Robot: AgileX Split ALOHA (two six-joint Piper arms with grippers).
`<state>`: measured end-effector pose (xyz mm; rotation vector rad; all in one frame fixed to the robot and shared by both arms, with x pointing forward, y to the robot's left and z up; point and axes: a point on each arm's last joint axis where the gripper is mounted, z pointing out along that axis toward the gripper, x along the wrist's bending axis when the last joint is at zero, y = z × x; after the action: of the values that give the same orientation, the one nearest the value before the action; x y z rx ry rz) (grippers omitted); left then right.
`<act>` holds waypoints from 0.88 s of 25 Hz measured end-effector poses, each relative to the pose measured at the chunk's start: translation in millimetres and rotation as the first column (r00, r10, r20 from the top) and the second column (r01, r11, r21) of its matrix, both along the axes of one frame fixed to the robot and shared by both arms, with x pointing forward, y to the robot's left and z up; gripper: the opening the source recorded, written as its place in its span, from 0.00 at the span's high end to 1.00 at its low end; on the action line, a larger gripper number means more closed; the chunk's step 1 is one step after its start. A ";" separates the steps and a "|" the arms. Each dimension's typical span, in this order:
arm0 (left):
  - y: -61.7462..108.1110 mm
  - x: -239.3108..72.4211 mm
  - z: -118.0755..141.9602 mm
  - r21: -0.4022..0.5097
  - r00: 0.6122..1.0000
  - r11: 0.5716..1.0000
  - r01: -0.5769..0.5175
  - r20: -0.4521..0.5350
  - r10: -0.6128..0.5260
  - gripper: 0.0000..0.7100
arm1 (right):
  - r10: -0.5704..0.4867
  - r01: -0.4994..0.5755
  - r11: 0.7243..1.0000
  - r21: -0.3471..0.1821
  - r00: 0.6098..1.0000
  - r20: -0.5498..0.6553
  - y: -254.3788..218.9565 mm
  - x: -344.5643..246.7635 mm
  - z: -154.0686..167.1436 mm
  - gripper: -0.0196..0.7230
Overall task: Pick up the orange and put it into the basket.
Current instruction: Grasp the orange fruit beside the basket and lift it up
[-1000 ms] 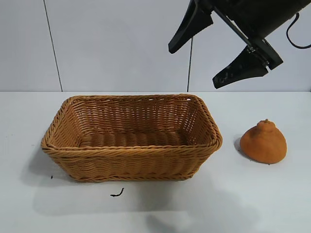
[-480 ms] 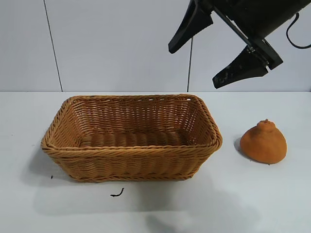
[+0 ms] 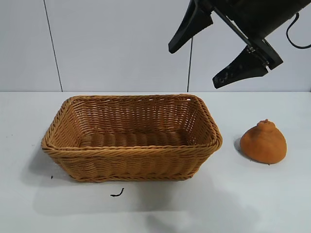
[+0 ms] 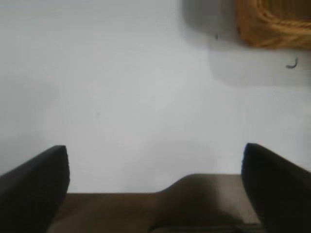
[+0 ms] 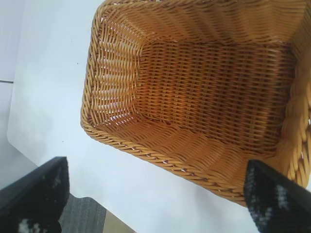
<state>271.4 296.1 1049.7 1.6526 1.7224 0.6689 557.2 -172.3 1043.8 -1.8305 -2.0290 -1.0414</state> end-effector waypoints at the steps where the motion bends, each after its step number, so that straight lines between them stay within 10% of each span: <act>1: 0.1 -5.2 1.1 -0.002 0.999 1.000 0.000 0.036 0.000 0.02 | -0.001 0.001 1.000 0.000 1.000 0.001 0.0 0.1 0.0 0.04; 9: 1.0 -37.3 3.6 -0.015 0.970 1.000 0.006 0.242 -0.002 0.02 | 0.000 0.000 1.000 -0.001 1.000 0.001 -0.1 0.1 0.0 0.04; 22: 2.0 -38.6 3.5 -0.005 0.968 1.000 -0.001 0.251 0.002 0.02 | 0.002 -0.002 1.000 -0.008 1.000 0.003 -0.4 0.0 -0.4 0.04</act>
<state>232.8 298.1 1053.3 1.4922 1.5427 0.8356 557.2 -172.8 1043.5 -1.8312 -2.0390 -1.0374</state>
